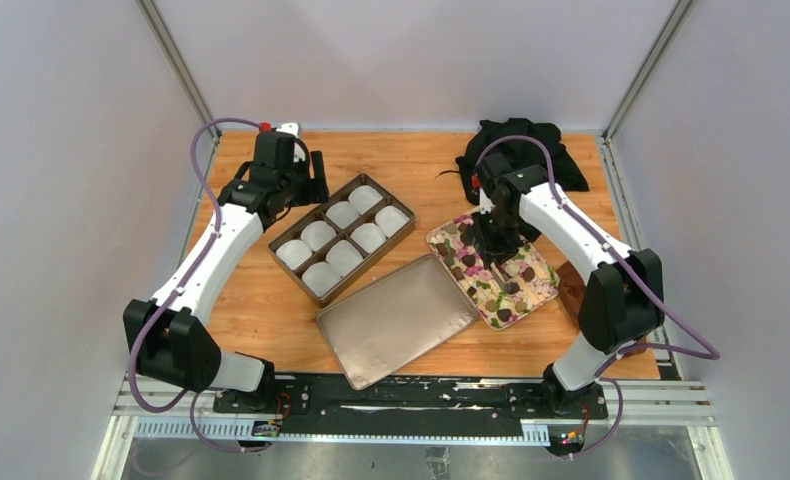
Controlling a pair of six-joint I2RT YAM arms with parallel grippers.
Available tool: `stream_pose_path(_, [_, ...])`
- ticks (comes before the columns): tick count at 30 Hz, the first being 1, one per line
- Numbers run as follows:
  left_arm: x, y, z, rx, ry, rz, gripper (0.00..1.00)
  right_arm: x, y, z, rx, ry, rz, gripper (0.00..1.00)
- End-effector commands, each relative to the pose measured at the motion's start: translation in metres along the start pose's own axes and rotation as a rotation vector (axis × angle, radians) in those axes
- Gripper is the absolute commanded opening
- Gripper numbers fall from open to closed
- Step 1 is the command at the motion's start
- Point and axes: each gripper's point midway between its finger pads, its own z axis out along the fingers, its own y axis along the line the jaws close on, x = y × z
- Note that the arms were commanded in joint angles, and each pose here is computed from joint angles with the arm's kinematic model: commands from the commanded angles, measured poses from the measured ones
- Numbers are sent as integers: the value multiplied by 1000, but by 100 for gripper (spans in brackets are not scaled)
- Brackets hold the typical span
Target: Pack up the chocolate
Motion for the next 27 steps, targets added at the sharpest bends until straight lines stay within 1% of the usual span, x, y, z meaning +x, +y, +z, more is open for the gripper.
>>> stream_pose_path(1, [0, 4, 0, -14, 1, -2, 77, -3, -2, -4, -9, 17, -20, 30])
stream_pose_path(8, [1, 4, -1, -17, 1, -5, 77, -13, 0, 6, -11, 28, -25, 34])
stream_pose_path(11, [1, 5, -1, -19, 1, -5, 77, -14, -1, 8, -1, 33, -27, 38])
stream_pose_path(15, [2, 5, -2, -20, 1, -4, 77, -15, -6, 9, 25, 31, -32, 39])
stream_pose_path(27, [-1, 2, 4, -8, 6, -3, 77, -12, -15, 16, 88, 76, -84, 39])
